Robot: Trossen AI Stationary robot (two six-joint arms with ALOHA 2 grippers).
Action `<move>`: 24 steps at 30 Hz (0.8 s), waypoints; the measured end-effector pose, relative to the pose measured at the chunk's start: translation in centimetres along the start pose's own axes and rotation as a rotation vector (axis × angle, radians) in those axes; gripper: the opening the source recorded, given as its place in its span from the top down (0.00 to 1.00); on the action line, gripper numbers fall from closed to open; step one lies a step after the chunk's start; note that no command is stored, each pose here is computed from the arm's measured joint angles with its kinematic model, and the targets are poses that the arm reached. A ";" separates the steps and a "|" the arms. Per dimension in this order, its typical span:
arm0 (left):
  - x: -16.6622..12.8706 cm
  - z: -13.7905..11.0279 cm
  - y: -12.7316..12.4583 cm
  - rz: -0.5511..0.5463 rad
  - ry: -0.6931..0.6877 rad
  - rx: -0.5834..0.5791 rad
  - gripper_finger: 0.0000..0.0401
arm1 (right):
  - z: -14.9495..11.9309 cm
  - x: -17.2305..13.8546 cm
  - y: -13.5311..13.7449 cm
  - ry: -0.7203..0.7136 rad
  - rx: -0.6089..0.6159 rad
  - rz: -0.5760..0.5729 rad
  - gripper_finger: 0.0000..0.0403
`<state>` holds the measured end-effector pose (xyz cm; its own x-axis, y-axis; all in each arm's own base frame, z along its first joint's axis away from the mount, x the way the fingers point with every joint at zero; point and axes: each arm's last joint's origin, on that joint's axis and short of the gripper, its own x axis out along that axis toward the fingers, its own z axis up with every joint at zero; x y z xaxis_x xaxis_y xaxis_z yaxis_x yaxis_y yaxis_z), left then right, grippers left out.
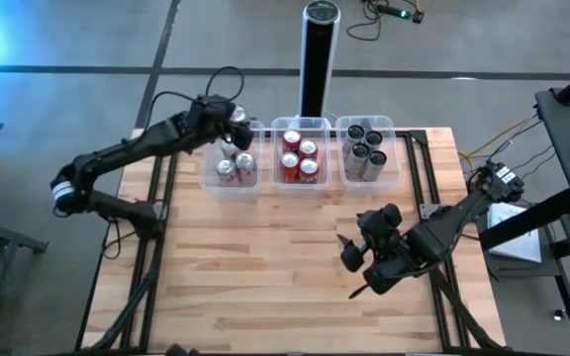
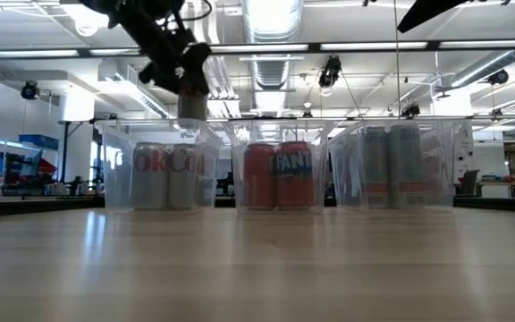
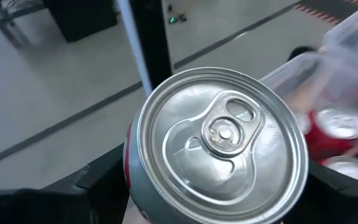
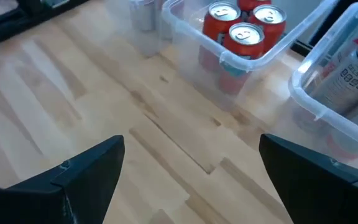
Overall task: Sort soda cans
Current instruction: Put the red-silver soda can into the left white bin
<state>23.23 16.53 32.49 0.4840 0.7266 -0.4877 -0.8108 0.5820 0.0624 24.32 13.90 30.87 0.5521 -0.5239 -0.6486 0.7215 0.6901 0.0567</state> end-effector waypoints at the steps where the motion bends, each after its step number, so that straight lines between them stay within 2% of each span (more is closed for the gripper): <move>1: 0.5 -0.2 0.2 0.012 0.014 -0.001 0.26 | 0.1 0.1 0.0 -0.001 0.014 0.000 0.09; 4: 1.9 -0.9 0.7 0.035 0.056 -0.001 0.26 | 0.1 0.1 0.0 -0.001 0.061 0.000 0.09; 7: 2.8 -1.1 0.4 -0.035 0.045 -0.017 0.26 | 0.1 0.1 0.0 -0.001 0.095 -0.001 0.09; 11: 4.1 -1.9 -0.1 -0.057 0.070 -0.017 0.26 | 0.1 0.1 0.0 -0.001 0.129 -0.002 0.09; 16: 4.9 -2.4 -0.3 -0.056 0.096 -0.011 0.26 | 0.1 0.1 0.0 -0.001 0.143 -0.004 0.09; 24: 7.2 -3.8 -0.7 -0.056 0.139 -0.067 0.26 | 0.6 0.7 -0.3 -0.004 0.161 -0.027 0.09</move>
<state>26.04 19.97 25.64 0.4823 0.6335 -0.6051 -0.8065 0.5908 -0.0243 24.79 13.03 30.87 0.5332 -0.5436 -0.6482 0.7936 0.5868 0.1607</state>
